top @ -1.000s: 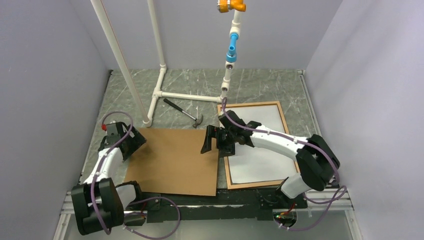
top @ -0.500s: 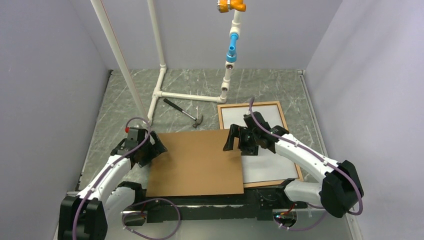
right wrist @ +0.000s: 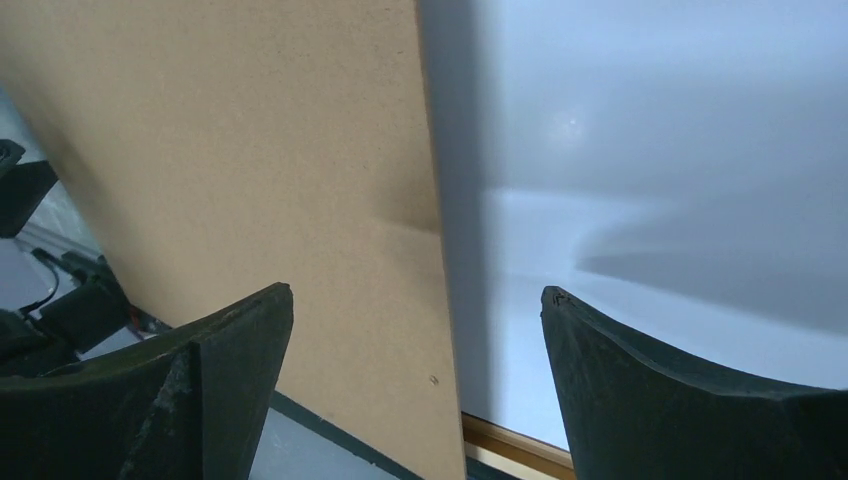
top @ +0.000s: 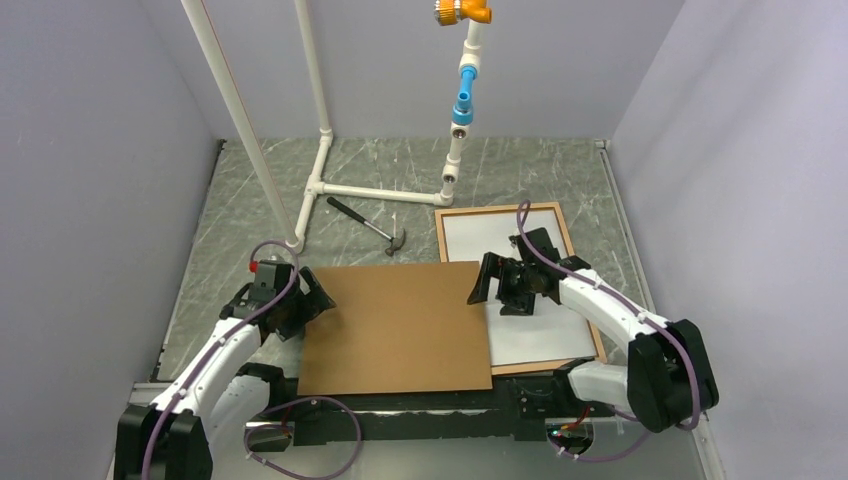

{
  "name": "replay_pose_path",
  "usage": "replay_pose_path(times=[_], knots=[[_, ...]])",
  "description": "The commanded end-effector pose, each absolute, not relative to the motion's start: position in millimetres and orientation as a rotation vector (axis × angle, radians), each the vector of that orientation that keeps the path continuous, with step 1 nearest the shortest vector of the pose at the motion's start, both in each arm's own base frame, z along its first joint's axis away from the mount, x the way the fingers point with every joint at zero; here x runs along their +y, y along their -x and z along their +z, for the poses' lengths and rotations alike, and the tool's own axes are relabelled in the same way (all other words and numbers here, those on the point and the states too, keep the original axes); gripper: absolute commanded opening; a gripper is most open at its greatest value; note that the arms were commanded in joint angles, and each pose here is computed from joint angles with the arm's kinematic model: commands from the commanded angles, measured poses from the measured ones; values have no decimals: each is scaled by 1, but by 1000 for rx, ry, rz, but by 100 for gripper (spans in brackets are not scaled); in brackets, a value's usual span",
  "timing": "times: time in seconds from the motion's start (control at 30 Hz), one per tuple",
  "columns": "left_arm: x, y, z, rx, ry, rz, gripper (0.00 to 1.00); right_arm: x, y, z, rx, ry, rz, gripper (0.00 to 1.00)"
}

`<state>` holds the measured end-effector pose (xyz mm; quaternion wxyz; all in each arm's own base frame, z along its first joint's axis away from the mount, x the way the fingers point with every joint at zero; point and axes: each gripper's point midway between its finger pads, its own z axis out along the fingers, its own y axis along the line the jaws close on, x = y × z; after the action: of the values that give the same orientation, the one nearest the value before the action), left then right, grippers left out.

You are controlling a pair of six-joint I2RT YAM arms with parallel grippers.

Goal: Put the photo into the frame
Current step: Move the photo frame item to the center of the board, then pick up the photo frame item at the center of the board.

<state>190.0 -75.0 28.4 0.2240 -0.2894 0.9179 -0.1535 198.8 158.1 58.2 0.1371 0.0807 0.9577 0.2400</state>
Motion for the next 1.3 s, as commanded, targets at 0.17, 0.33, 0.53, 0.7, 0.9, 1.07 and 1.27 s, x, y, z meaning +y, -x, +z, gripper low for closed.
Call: replay_pose_path(times=[0.17,0.33,0.53,0.7,0.9,1.07,1.27], knots=[[-89,-162,-3,2651,813,-514,99,195,-202,53,2701,-136,1120,86],[-92,-163,-2,2648,806,-534,99,214,-200,70,2604,-73,1356,73],[-95,-164,-1,2643,792,-560,99,225,-201,123,2418,28,1495,62],[-99,-167,3,2632,782,-602,98,229,-196,177,2241,84,1590,59],[-107,-172,13,2599,771,-671,98,233,-192,206,2173,125,1609,54],[-106,-171,15,2589,769,-669,98,233,-190,206,2233,133,1474,38],[-105,-171,24,2566,747,-673,98,227,-195,220,2236,124,1395,5]])
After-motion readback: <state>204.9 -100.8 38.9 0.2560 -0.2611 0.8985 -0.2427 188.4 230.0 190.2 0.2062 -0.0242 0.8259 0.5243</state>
